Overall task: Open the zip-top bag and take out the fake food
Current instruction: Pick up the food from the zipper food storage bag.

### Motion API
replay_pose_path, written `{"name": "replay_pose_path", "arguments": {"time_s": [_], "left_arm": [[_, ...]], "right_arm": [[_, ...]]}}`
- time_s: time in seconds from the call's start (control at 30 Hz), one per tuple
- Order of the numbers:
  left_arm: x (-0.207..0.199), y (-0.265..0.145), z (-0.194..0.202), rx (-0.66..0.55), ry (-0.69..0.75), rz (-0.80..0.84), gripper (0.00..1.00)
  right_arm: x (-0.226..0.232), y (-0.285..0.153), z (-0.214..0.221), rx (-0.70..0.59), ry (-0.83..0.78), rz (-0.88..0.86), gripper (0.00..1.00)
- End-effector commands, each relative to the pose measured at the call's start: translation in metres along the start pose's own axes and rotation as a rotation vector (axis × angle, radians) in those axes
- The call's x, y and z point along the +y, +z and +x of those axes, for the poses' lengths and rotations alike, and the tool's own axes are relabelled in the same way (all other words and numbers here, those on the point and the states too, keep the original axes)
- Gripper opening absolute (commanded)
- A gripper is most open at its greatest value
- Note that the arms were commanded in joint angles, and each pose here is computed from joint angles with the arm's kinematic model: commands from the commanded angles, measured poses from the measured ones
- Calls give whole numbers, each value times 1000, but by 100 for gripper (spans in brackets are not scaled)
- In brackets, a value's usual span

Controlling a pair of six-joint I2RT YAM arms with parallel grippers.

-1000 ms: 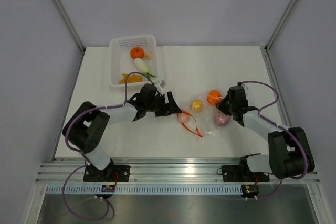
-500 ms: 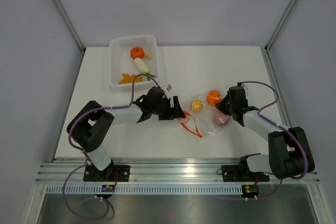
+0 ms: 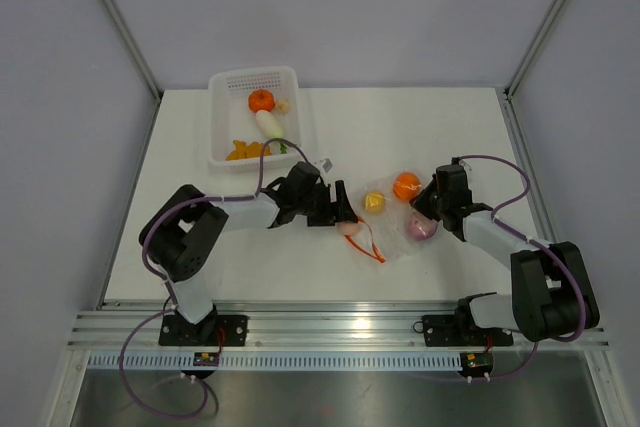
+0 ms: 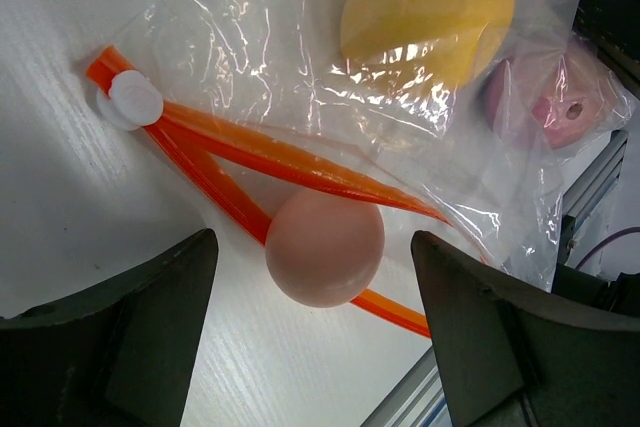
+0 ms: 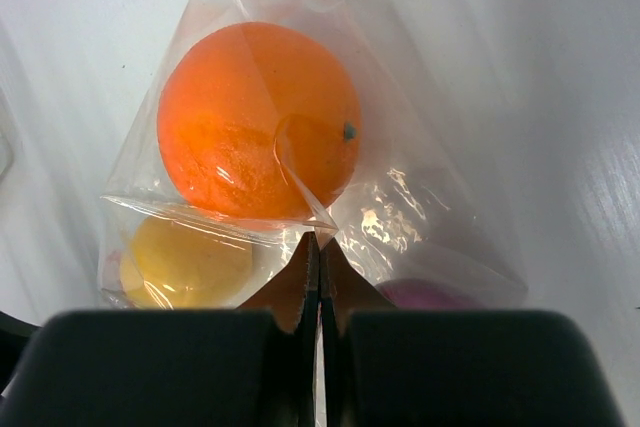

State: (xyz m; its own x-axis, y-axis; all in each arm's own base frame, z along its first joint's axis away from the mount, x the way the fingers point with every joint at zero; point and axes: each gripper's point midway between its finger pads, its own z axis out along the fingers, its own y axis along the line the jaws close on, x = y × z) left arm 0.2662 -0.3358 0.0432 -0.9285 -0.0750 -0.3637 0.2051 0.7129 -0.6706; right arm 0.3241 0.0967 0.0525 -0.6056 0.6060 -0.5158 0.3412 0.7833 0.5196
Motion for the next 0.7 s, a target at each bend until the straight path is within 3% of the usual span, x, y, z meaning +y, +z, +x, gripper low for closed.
{"name": "replay_pose_path", "arguments": {"time_s": [0.0, 0.2, 0.47, 0.67], "left_arm": [[-10, 6, -7, -3, 19, 14, 81], [-8, 10, 1, 25, 28, 2, 72], [-11, 13, 5, 47, 28, 27, 49], [-17, 11, 3, 47, 30, 51, 39]], "right_arm": [[6, -2, -7, -23, -2, -30, 0], [6, -2, -8, -25, -3, -30, 0], [6, -3, -8, -25, -3, -30, 0], [6, -3, -7, -24, -3, -29, 0]]}}
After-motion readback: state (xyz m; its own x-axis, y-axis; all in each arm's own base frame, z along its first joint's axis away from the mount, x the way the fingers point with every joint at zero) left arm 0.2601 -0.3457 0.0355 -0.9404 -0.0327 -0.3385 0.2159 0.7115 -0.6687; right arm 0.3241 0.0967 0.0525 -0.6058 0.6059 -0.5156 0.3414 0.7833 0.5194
